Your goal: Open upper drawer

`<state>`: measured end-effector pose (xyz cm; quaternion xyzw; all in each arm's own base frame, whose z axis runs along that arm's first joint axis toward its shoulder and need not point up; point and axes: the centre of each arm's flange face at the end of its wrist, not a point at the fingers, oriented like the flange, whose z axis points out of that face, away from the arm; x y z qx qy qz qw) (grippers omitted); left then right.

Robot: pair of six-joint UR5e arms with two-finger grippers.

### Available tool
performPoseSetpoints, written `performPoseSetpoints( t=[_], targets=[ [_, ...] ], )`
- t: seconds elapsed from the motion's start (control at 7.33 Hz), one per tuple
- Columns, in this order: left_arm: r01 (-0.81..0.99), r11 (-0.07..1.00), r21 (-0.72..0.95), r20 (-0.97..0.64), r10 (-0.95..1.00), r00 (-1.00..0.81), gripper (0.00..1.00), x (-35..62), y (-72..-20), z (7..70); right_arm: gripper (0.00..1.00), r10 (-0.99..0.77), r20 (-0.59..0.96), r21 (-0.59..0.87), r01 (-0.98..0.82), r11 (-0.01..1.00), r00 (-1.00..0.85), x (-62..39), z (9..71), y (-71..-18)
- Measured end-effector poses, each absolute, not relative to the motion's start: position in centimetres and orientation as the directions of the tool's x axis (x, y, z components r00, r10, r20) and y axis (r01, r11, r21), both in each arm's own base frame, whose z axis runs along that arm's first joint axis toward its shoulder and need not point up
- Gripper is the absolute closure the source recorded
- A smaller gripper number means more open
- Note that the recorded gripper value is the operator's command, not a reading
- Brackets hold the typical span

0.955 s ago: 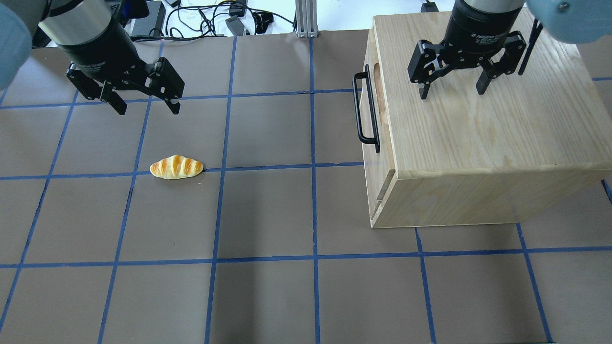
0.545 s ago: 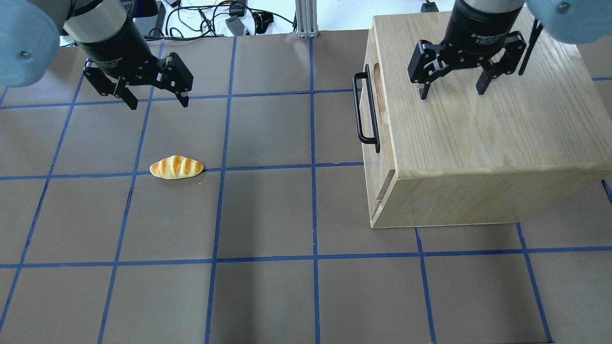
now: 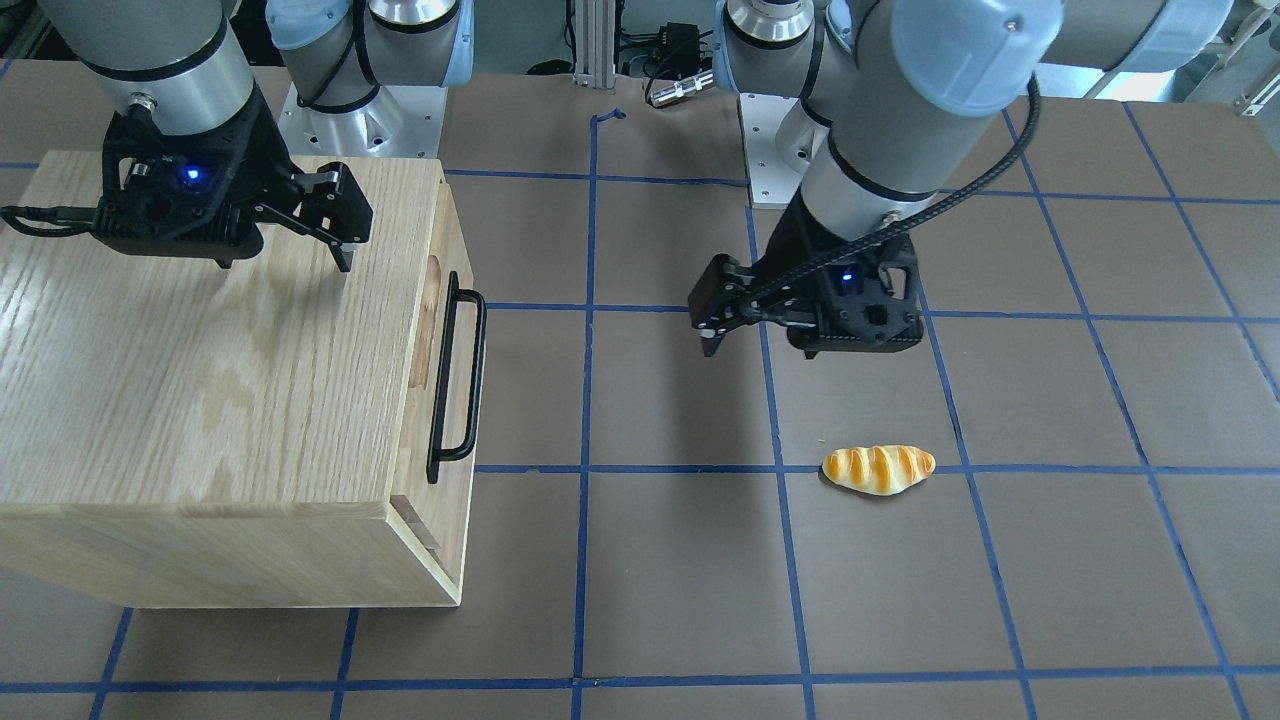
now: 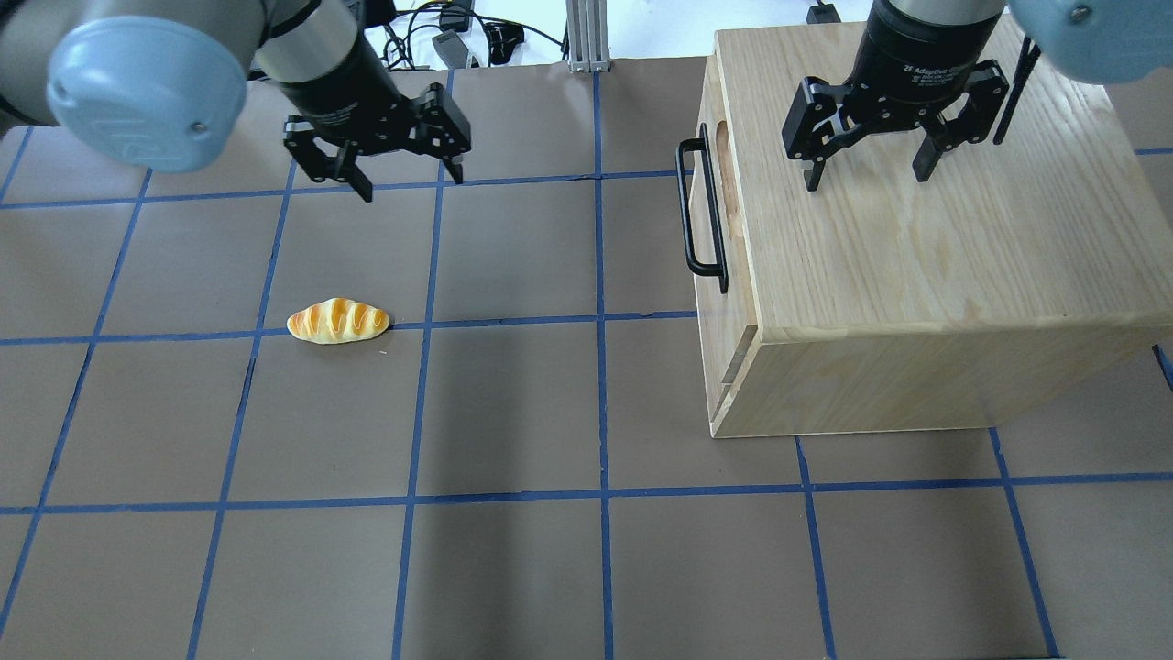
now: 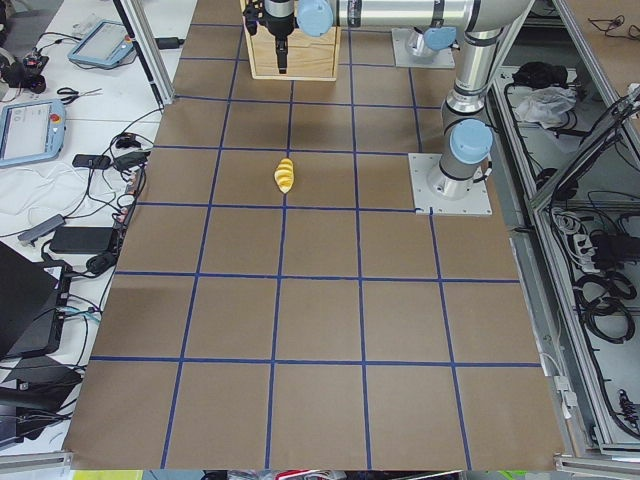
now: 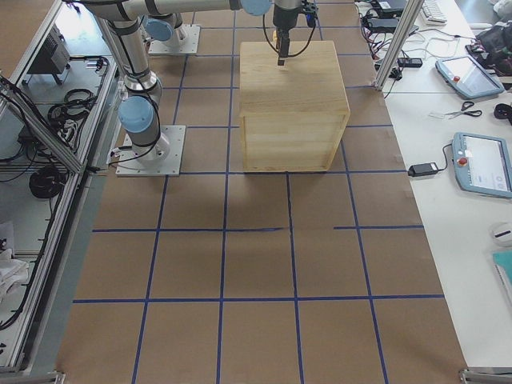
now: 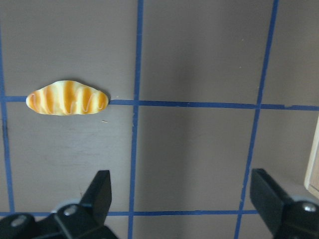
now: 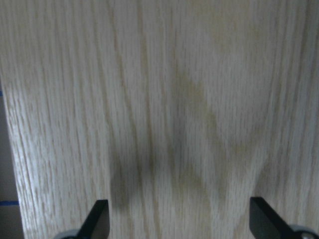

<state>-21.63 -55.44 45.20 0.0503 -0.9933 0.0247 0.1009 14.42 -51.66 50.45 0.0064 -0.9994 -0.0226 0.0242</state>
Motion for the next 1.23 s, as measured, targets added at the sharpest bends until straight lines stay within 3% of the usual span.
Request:
performPoseSetpoints(
  t=[0.41,1.23],
  targets=[
    [-0.179,0.984,-0.019,0.421,-0.154,-0.894,0.00,-29.4,-55.6,43.9,0.00,-0.014,0.048,0.045,-0.012,0.999,-0.999,14.5,50.5,-51.6],
    [-0.143,0.990,0.007,0.472,-0.129,-0.872,0.00,-35.9,-55.1,39.9,0.00,-0.015,0.048,0.045,-0.013,0.999,-0.999,14.5,50.5,-51.6]
  ],
)
